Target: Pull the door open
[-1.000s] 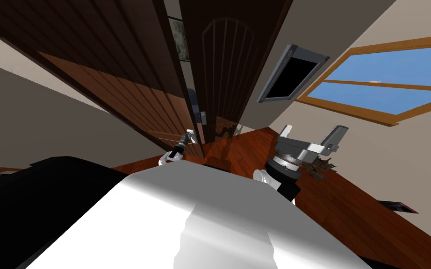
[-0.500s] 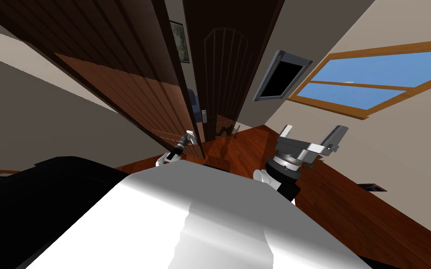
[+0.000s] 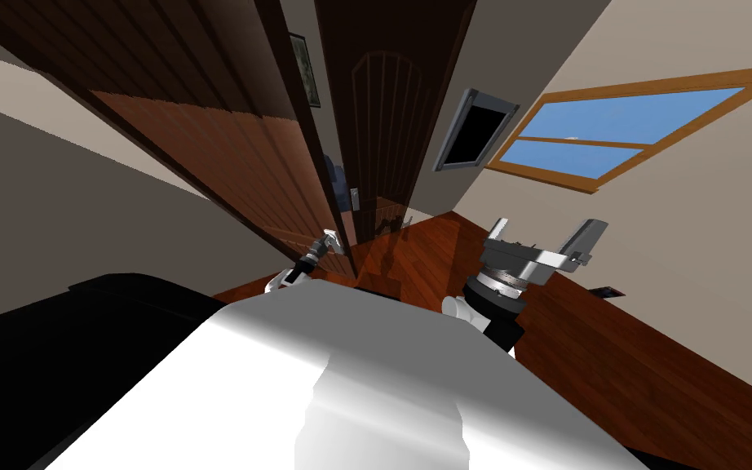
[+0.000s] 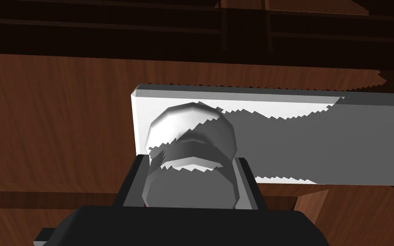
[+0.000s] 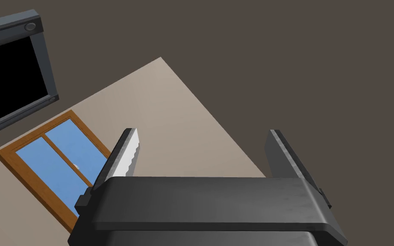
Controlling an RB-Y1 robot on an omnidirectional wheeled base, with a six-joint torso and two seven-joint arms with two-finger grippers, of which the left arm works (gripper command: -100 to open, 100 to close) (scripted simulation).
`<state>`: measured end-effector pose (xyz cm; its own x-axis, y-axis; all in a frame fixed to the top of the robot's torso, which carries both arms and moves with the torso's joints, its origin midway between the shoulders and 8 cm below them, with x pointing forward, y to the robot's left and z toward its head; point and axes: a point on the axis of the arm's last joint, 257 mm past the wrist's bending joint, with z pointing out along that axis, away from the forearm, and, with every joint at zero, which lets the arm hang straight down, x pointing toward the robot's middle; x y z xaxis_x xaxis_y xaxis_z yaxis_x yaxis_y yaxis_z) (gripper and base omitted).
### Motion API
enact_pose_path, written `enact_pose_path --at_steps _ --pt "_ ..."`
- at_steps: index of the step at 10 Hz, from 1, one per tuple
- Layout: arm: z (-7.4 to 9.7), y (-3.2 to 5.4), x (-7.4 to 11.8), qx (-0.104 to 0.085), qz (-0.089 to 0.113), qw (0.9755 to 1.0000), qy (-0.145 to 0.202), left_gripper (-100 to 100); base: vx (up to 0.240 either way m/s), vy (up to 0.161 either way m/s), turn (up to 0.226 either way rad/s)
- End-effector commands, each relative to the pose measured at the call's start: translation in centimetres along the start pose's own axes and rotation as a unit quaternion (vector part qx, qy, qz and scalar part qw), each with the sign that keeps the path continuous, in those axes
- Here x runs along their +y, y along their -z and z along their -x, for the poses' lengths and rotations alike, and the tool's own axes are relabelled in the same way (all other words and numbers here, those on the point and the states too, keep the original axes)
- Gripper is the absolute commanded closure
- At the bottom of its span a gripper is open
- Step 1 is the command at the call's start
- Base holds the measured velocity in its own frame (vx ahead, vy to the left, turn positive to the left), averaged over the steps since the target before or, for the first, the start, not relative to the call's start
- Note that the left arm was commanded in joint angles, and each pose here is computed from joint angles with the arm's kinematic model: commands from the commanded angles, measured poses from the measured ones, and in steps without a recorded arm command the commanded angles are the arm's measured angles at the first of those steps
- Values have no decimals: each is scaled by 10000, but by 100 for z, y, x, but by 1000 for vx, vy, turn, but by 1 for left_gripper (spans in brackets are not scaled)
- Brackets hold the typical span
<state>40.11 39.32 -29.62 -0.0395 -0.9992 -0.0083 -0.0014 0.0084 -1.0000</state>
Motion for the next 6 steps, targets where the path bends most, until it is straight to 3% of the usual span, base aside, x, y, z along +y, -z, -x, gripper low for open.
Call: enact_pose_path --at_steps 1,6 --pt "-30 65 2 113 -10 9999 25 100 -195 89 -125" --pt "-13 174 24 236 19 9997 17 100 -160 49 -90"
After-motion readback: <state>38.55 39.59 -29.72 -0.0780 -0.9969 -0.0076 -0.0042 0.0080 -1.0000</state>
